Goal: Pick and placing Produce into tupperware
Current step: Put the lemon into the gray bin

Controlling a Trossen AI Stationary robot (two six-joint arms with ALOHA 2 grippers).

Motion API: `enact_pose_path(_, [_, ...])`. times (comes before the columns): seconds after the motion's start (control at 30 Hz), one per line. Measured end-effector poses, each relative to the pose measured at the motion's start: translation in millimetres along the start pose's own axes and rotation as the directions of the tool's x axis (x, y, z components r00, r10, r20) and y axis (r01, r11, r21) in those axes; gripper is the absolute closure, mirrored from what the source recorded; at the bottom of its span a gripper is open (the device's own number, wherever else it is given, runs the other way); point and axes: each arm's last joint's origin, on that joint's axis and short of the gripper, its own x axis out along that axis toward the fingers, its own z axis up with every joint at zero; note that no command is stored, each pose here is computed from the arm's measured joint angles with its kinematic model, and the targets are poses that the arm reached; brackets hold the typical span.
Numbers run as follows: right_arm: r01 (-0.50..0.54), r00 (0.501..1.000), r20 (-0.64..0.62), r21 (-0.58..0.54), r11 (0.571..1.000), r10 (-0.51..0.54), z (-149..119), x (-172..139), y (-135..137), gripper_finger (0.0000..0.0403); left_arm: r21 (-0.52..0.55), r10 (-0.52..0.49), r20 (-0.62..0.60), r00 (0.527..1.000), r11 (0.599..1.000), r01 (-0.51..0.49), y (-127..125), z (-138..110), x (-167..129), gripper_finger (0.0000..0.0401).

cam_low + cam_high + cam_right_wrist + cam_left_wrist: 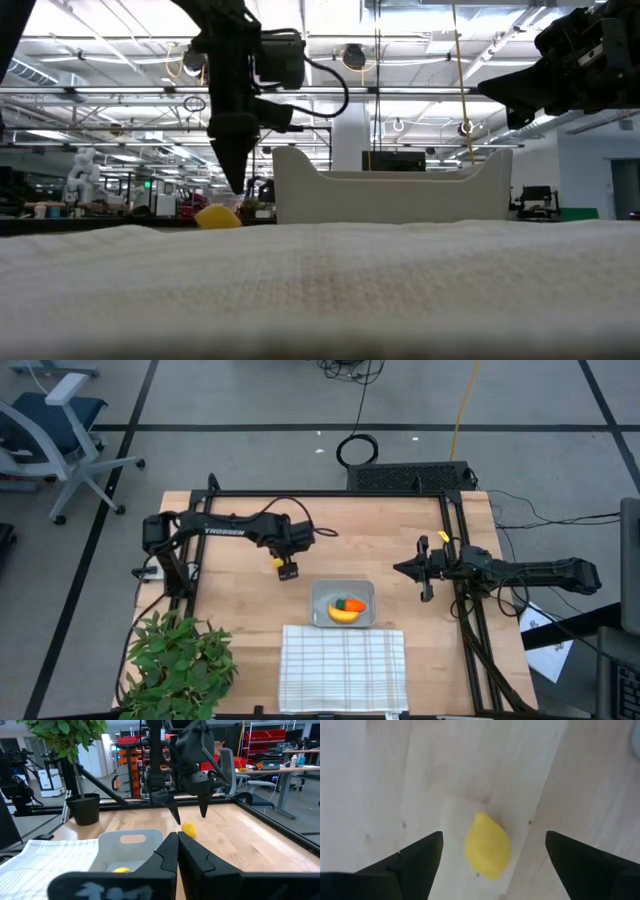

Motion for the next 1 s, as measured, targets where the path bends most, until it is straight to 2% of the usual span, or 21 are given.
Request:
enact_pose_path(0.27, [0.000, 1.000, 0.000, -0.003, 1.000, 0.000, 0, 0, 0, 0.0403, -0.039, -0.003, -0.007, 1.000, 0.999, 0.003, 11, -8, 18, 0.0045])
enact_pose_path(0.63, [0.000, 1.000, 0.000, -0.003, 1.000, 0.000, 0, 0, 0, 0.0403, -0.079, -0.019, -0.015, 1.000, 0.997, 0.018, 41, -26, 45, 0.0064])
enact_pose_path(0.83, [0.000, 1.000, 0.000, -0.003, 1.000, 0.000, 0, 0, 0, 0.0403, -0.077, -0.027, 0.001, 1.000, 0.997, 0.027, 45, -30, 53, 0.0091])
enact_pose_path(1.0, [0.000, 1.000, 0.000, -0.003, 1.000, 0.000, 0, 0, 0, 0.0403, -0.061, -0.020, 0.013, 1.000, 0.998, 0.021, 45, -29, 53, 0.0133])
